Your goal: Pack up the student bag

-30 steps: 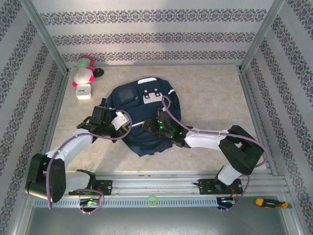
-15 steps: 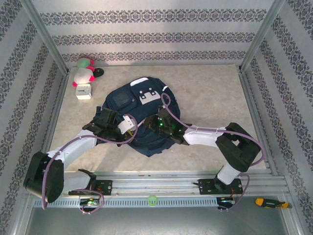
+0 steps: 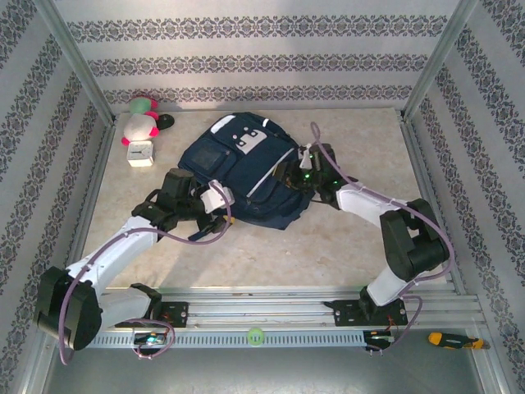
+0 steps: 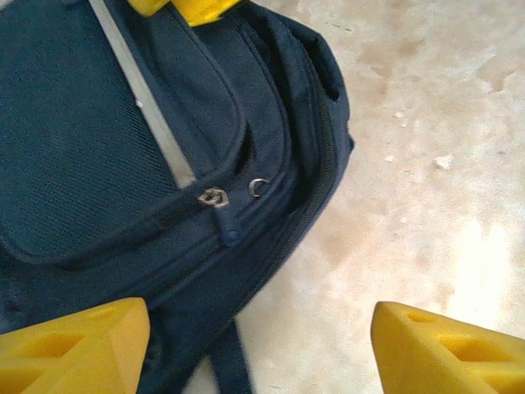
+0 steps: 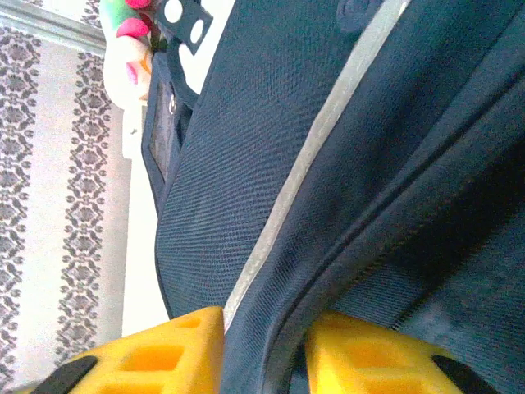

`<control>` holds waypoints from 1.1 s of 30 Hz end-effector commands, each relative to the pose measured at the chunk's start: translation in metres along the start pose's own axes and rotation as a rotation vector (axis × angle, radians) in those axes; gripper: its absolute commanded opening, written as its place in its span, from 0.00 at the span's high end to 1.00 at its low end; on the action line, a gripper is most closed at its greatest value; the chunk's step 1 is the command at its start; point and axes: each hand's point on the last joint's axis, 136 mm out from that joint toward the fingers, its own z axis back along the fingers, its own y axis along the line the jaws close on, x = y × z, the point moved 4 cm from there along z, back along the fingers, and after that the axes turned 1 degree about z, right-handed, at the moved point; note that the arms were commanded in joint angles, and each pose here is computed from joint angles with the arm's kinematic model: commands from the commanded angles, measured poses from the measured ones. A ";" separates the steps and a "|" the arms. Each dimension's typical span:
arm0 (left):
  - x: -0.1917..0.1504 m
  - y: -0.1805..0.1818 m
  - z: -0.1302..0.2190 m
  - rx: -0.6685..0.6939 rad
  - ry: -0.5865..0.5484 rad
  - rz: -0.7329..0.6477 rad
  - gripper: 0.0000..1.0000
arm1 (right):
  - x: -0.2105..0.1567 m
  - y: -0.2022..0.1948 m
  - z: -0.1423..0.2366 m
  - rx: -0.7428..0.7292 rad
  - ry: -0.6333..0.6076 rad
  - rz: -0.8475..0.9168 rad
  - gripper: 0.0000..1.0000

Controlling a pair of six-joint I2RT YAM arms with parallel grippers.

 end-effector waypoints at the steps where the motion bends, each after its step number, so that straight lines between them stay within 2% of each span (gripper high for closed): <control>1: 0.015 0.030 -0.007 0.093 -0.007 -0.196 0.28 | 0.003 0.016 0.026 0.047 0.062 0.118 0.66; 4: 0.018 0.038 -0.014 0.101 -0.002 -0.247 0.27 | 0.000 0.015 0.042 0.015 0.057 0.165 0.65; 5: 0.020 0.052 -0.030 0.100 0.017 -0.321 0.27 | -0.011 0.015 0.055 -0.002 0.050 0.212 0.64; 10: 0.023 0.066 -0.051 0.069 0.019 -0.405 0.25 | -0.035 0.017 0.066 -0.007 0.041 0.292 0.64; 17: 0.001 0.063 -0.069 -0.032 0.112 -0.511 0.23 | -0.054 0.014 0.075 -0.039 0.005 0.341 0.62; 21: -0.008 0.067 -0.079 -0.036 0.139 -0.526 0.27 | -0.064 0.013 0.075 -0.051 -0.006 0.372 0.61; 22: -0.011 0.067 -0.081 -0.041 0.149 -0.533 0.30 | -0.065 0.014 0.076 -0.051 -0.008 0.376 0.61; 24: -0.015 0.069 -0.085 -0.035 0.155 -0.527 0.45 | -0.066 0.013 0.078 -0.060 -0.017 0.375 0.61; 25: -0.013 0.070 -0.086 -0.026 0.149 -0.510 0.55 | -0.067 0.011 0.079 -0.072 -0.023 0.373 0.61; 29: 0.007 0.070 -0.077 -0.016 0.079 -0.305 0.90 | -0.068 0.009 0.086 -0.133 -0.053 0.381 0.60; 31: 0.019 0.064 -0.071 -0.039 0.032 -0.180 0.97 | -0.071 0.009 0.088 -0.162 -0.059 0.367 0.60; 33: 0.027 0.059 -0.064 -0.045 -0.005 -0.067 1.00 | -0.076 0.012 0.088 -0.173 -0.057 0.345 0.60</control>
